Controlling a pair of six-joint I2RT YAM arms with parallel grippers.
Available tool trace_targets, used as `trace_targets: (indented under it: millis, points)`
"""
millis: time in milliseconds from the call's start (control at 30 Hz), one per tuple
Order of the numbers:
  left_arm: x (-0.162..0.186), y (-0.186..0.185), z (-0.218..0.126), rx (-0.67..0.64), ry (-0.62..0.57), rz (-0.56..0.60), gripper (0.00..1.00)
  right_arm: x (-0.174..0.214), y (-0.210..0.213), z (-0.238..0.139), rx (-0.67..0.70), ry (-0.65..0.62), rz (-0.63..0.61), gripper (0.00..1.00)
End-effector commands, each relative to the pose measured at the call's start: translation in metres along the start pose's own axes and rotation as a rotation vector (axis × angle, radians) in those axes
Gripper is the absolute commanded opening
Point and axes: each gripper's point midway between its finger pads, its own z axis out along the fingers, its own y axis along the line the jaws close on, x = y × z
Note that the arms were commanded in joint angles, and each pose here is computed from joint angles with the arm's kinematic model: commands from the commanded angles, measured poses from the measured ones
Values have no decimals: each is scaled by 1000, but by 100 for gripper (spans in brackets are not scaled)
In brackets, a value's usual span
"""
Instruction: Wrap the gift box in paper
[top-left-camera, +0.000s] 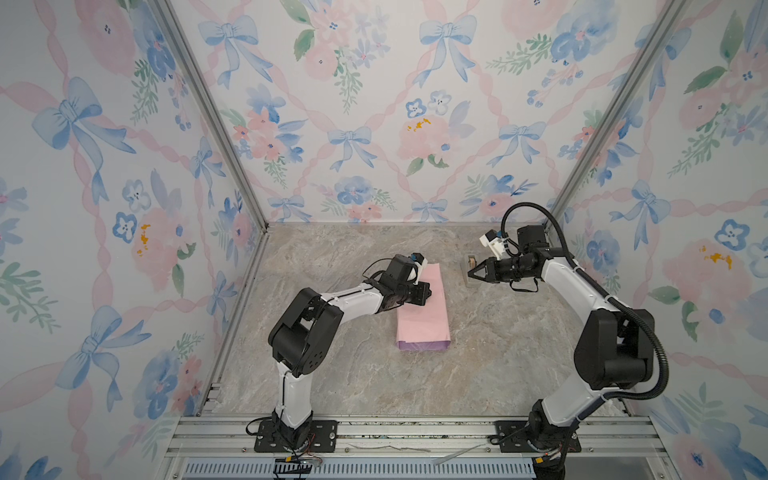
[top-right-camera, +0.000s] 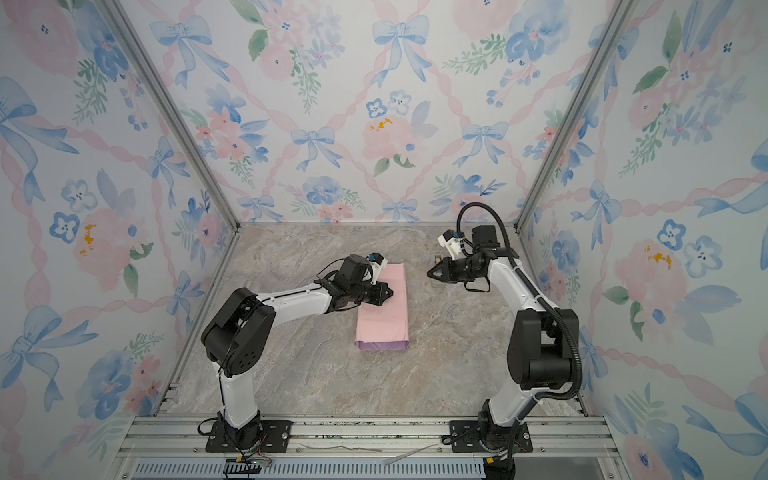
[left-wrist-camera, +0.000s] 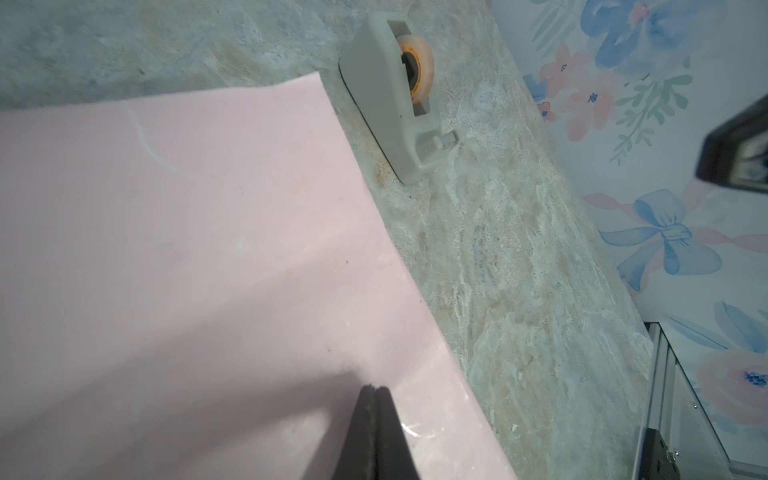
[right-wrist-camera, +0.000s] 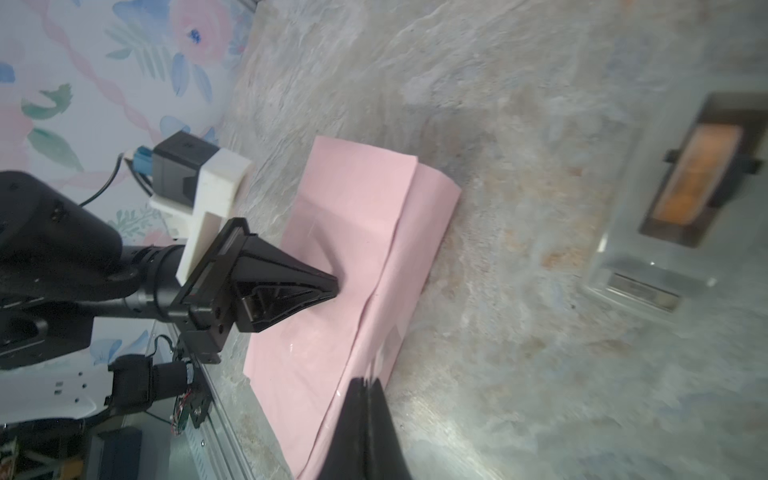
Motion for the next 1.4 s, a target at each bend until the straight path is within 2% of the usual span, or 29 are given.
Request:
trace_targets:
  millis: [0,267,567,1000,1367]
  points:
    - [42,19,13,-64,132,-39,0,16,34,10,-95,105,-115,0]
    - [41,18,12,-61,130,-34,0,24,57,43,-199,260,-185,0]
    - [42,17,13,-60,133,-33,0,38,29,64,-161,399,-119,0]
    - [41,17,13,-58,131,-34,0,58,10,74,-166,578,-71,0]
    - [42,17,14,-59,133,-34,0,56,1,77,-152,641,-65,0]
